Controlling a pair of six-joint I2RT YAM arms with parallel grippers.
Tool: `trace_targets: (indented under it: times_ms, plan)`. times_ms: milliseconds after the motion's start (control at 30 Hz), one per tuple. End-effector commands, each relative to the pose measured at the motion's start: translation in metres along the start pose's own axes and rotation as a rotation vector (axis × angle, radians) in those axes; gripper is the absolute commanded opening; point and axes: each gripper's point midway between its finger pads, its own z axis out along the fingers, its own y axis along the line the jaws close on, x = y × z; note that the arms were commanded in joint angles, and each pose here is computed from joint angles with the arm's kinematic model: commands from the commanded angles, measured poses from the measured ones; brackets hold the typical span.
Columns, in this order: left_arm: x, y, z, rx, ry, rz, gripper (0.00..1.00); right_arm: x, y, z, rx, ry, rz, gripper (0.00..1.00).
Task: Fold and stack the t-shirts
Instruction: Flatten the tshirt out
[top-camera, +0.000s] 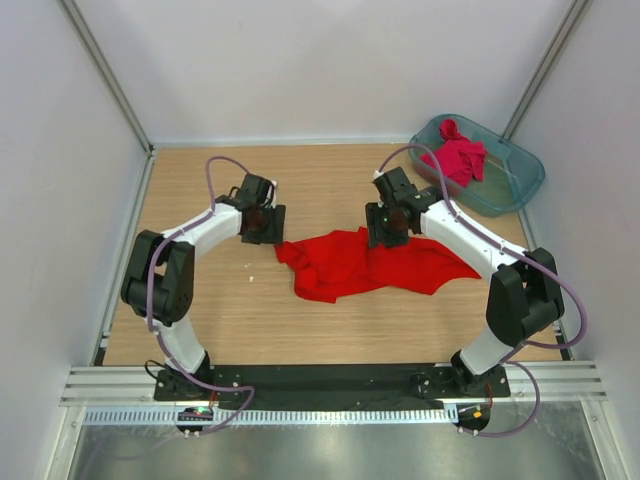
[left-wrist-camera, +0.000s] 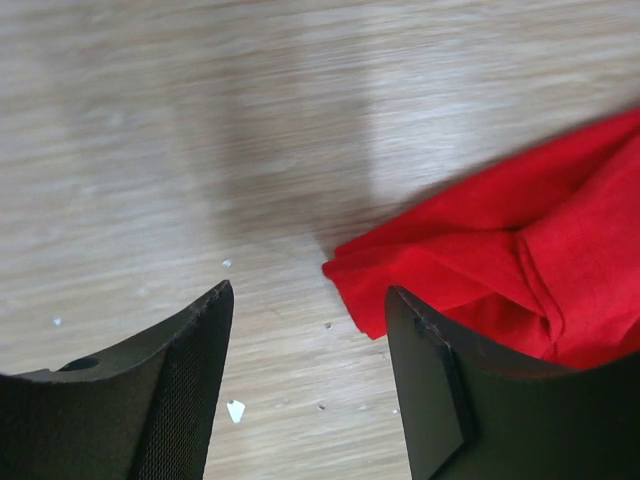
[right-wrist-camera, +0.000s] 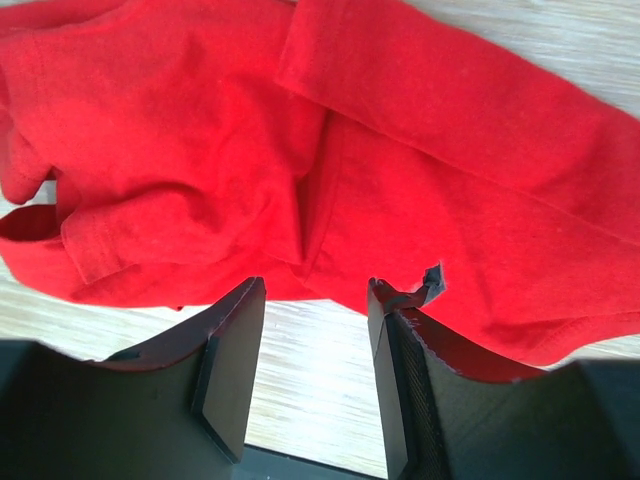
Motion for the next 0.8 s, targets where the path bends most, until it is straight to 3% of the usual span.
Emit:
trace_targets:
  times_ms: [0,200,533,633,733,767]
  plan:
    - [-0.021,-0.016,0.001,0.123,-0.085,0.187,0.63,-0.003,0.008,-0.002,-0.051,-0.010,0.008,0.51]
    - [-0.020,-0.028,0.021,0.208,-0.078,0.289,0.57,0.001,0.012,-0.003,-0.070,0.011,0.011,0.44]
    - [-0.015,-0.029,0.028,0.220,-0.030,0.294,0.45,0.007,0.007,-0.004,-0.059,0.015,0.019,0.42]
    - [-0.013,-0.033,0.025,0.242,-0.039,0.291,0.37,0.007,0.006,0.000,-0.050,0.008,0.051,0.42]
    - [-0.015,-0.036,0.019,0.252,-0.057,0.289,0.21,0.000,0.008,0.003,-0.047,-0.018,0.092,0.43]
    - [-0.015,-0.033,0.017,0.235,-0.056,0.284,0.04,-0.003,0.008,0.006,-0.043,-0.023,0.103,0.43]
